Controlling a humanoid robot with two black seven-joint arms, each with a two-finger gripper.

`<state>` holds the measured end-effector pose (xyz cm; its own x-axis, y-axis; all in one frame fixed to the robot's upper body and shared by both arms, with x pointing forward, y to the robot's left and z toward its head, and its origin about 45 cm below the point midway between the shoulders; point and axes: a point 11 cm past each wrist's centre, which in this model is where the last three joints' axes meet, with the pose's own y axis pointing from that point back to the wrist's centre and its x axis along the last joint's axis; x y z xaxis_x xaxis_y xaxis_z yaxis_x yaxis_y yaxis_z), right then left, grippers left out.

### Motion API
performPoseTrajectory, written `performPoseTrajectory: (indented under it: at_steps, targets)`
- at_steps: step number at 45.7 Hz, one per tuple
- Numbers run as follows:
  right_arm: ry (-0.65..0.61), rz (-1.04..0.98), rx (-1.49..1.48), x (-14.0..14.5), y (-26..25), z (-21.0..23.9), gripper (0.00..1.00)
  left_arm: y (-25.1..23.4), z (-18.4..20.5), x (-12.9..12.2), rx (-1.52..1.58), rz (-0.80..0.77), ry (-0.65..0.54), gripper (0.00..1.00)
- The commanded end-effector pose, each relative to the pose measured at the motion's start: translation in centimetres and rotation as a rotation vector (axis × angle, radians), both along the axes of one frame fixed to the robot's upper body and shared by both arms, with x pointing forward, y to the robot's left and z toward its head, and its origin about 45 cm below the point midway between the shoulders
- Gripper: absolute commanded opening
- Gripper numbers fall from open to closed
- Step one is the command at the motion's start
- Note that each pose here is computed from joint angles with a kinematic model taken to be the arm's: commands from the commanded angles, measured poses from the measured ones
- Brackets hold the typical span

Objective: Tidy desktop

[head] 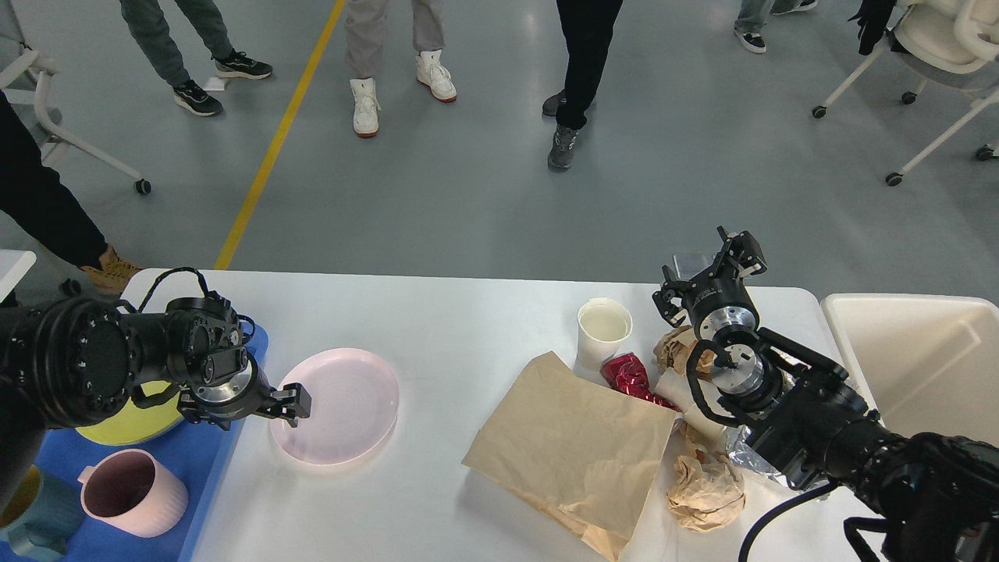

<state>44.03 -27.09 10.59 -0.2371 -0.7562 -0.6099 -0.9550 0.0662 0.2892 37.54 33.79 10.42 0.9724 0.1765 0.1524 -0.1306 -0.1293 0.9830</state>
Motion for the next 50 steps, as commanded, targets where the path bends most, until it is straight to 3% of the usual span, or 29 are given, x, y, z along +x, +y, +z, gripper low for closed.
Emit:
performPoseTrajectory:
  at_steps: [1, 35, 50]
  targets:
    - [0.000, 0.000, 0.000, 0.0, 0.0, 0.0, 1.00, -0.1, 0.3, 0.3, -0.002, -0.002, -0.005, 0.94]
    - [0.000, 0.000, 0.000, 0.0, 0.0, 0.0, 1.00, -1.2, -0.8, -0.2, -0.033, 0.002, -0.004, 0.93]
    - [0.000, 0.000, 0.000, 0.0, 0.0, 0.0, 1.00, -1.6, -2.0, -0.7, -0.055, 0.014, -0.012, 0.86]
